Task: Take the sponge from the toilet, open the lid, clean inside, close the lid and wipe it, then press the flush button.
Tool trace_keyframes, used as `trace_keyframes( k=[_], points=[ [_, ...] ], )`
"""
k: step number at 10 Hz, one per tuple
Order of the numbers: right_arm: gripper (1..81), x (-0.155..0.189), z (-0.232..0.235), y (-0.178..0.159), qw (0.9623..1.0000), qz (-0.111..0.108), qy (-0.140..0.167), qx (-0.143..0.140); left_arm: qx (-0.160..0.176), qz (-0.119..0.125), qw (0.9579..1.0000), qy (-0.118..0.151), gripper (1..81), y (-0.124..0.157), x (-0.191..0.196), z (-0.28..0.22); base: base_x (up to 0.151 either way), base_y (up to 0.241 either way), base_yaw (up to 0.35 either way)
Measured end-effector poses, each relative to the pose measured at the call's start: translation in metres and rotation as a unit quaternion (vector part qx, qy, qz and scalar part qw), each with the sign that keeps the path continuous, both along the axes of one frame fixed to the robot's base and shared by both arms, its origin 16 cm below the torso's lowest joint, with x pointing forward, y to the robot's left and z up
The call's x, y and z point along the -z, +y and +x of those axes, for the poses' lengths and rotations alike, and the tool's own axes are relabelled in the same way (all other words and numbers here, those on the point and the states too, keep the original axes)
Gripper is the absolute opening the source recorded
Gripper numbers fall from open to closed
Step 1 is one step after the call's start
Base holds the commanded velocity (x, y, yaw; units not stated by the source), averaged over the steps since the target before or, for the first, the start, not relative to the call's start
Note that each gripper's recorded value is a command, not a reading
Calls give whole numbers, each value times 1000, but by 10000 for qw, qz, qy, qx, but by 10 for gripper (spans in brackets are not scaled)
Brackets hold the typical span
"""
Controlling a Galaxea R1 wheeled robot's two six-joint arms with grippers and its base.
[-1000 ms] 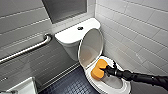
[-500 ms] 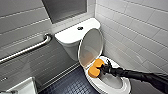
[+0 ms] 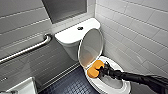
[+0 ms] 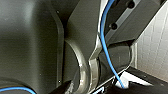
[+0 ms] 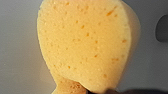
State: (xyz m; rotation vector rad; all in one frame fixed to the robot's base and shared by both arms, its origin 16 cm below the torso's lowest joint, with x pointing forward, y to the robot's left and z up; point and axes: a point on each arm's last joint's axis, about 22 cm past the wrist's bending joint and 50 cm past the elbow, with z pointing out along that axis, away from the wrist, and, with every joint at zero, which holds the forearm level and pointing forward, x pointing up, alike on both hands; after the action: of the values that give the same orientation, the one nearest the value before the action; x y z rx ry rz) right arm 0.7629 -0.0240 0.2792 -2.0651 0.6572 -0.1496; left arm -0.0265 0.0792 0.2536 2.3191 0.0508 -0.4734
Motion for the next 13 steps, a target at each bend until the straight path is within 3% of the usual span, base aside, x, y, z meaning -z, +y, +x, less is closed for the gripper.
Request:
trace_keyframes(
  k=[3,8,10,13],
  points=[
    [10,-3,-55,-15,9993,213,288,-120,8,0,10000,-5,811,0,0,0,0,0,0],
    [10,-12,-138,-84,9974,177,698,34,13,-22,10000,-22,811,-3,0,0,0,0,0],
    [10,-24,-171,-127,9964,28,825,183,14,-25,10000,-26,811,-3,0,0,0,0,0],
    [10,-26,-223,-188,9927,-441,1011,497,19,-23,10000,-31,811,-3,0,1,0,0,0]
  ],
)
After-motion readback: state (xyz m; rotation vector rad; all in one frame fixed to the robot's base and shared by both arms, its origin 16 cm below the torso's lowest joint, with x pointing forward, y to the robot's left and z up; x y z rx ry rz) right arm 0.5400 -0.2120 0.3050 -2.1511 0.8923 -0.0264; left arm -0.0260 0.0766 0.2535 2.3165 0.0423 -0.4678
